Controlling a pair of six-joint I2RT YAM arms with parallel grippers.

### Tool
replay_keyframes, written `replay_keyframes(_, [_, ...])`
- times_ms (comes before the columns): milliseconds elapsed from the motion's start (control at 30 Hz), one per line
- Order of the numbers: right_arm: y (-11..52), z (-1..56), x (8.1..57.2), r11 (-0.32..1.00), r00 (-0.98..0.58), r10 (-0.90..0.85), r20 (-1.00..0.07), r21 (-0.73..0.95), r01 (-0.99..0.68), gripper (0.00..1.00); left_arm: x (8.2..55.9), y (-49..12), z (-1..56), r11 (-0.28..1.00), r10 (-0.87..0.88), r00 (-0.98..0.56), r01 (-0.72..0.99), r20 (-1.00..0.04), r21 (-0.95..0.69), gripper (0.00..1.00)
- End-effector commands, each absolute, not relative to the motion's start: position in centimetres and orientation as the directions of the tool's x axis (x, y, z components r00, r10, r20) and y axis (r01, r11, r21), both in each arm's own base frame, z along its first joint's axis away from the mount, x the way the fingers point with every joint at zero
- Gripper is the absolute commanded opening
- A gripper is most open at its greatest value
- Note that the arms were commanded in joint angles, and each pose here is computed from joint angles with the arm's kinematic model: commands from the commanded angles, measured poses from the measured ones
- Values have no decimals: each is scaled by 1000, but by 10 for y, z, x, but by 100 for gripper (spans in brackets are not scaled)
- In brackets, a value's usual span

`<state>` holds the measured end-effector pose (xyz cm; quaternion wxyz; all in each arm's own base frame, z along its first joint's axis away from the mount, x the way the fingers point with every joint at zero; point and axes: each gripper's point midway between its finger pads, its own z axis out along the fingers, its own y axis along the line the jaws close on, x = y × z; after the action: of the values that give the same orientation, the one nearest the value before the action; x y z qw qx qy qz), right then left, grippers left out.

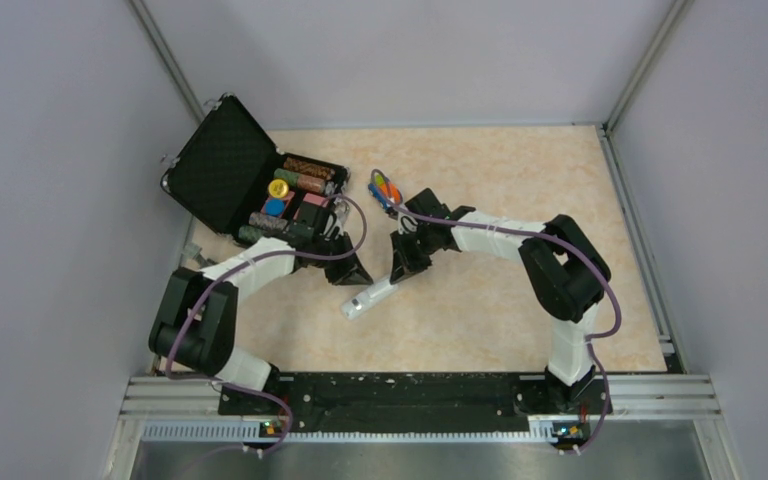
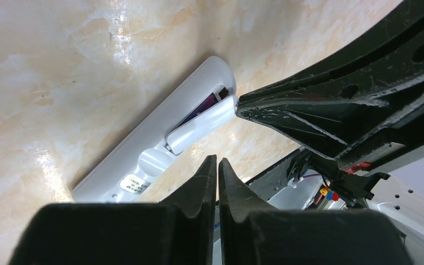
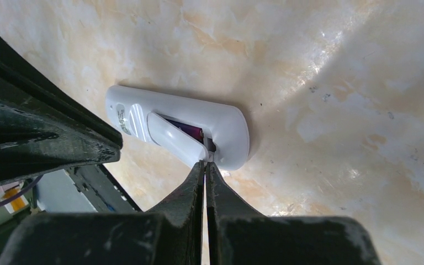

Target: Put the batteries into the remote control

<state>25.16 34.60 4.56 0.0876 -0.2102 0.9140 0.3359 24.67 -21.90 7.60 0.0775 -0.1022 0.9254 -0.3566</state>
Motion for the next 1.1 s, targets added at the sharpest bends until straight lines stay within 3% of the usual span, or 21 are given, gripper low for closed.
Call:
replay_keyframes(0, [361,67,264,642,-860,-338,-383,574,-508,0,255,-219,69,725,-252,-964,-127,-89,-676,11])
replay_keyframes(667, [362,71,264,629,-848,-361,-388,570,-528,0,255,-220,50,725,-205,-968,-52,-143,-686,15])
replay_keyframes(1067, [366,82,282,660,-837,-259,-482,544,-518,18,265,-222,75,706,-225,-953,-16,-204,-708,15])
